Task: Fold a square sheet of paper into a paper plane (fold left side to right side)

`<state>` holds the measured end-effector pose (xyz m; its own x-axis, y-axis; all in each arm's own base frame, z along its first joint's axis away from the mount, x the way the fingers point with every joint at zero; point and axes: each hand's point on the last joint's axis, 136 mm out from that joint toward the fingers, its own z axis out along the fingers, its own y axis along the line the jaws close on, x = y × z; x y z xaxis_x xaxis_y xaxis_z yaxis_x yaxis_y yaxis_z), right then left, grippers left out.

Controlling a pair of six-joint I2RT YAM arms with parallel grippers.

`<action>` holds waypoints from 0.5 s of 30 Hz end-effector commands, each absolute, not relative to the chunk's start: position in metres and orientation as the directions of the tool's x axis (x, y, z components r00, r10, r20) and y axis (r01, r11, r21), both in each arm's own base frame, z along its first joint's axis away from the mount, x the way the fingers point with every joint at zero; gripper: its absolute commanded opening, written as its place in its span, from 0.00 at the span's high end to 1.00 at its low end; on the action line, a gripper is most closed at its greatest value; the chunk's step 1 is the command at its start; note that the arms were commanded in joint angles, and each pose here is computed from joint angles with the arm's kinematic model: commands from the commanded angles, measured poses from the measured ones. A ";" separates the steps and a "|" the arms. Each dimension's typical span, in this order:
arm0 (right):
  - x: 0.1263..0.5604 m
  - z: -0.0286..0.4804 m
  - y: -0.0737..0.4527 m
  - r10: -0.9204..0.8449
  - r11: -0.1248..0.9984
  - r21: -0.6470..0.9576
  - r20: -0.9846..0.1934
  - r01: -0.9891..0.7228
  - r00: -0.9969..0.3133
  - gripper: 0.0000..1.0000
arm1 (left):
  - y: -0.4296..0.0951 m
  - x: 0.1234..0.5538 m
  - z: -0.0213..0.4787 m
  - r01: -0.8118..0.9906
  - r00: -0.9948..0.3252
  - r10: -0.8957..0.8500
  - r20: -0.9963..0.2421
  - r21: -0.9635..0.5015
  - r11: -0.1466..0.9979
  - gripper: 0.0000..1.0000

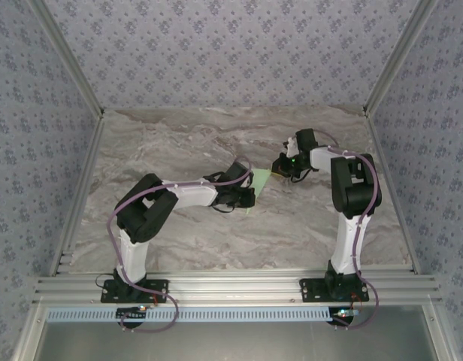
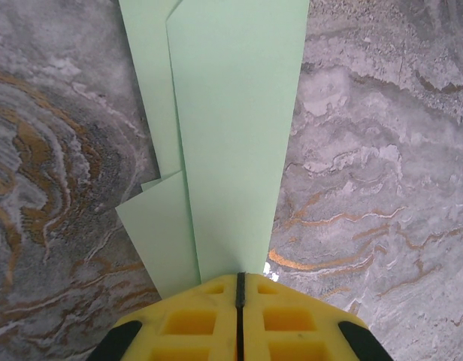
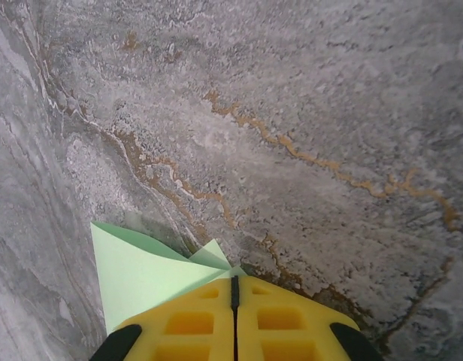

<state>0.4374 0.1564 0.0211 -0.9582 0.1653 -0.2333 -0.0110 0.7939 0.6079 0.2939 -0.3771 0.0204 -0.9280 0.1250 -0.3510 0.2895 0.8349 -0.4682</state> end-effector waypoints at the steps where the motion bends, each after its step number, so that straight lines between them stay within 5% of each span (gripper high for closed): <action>1: 0.451 0.013 0.147 0.165 0.817 0.576 -0.262 -0.017 -0.951 0.91 | -0.324 0.248 -0.041 0.232 -0.971 0.203 -0.126 -0.298 0.926 0.93; 15: 0.470 0.047 0.117 0.207 0.854 0.521 -0.365 -0.015 -0.908 0.84 | -0.332 0.250 -0.030 0.241 -0.968 0.201 -0.150 -0.337 0.910 0.93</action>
